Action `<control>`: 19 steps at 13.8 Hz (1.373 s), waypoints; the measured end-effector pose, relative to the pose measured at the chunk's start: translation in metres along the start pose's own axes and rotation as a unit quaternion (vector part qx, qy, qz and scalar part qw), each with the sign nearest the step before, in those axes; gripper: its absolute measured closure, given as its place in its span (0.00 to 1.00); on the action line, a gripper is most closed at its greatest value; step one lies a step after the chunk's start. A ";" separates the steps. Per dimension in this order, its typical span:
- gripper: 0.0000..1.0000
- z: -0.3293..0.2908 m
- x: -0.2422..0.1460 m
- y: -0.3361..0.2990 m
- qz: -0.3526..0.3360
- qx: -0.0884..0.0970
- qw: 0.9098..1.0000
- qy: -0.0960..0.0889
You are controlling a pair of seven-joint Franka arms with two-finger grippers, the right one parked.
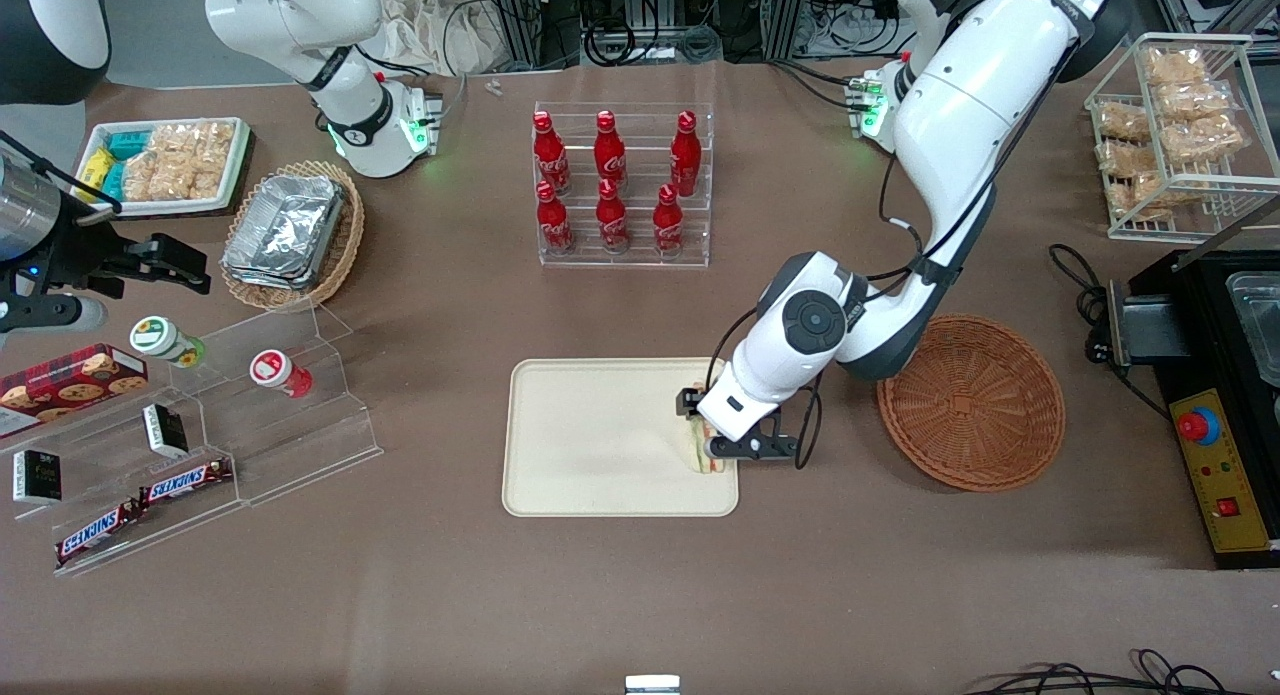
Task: Place sandwich from basket to tray
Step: 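Open the left gripper to release the sandwich and withdraw upward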
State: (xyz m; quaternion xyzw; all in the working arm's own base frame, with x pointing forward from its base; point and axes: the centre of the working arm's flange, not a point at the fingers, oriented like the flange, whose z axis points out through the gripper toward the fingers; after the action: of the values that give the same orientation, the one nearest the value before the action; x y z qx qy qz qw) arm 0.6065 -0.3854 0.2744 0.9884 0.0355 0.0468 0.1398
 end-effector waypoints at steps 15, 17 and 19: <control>0.00 -0.347 0.029 -0.182 -0.035 0.156 0.983 -0.088; 0.00 -0.398 0.012 -0.219 -0.032 0.157 0.982 -0.100; 0.00 -0.429 -0.007 -0.239 -0.038 0.159 0.982 -0.092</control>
State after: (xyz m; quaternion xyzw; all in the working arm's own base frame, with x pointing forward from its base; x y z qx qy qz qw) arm 0.5424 -0.0397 0.6177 0.9961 0.0669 -0.0557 -0.0147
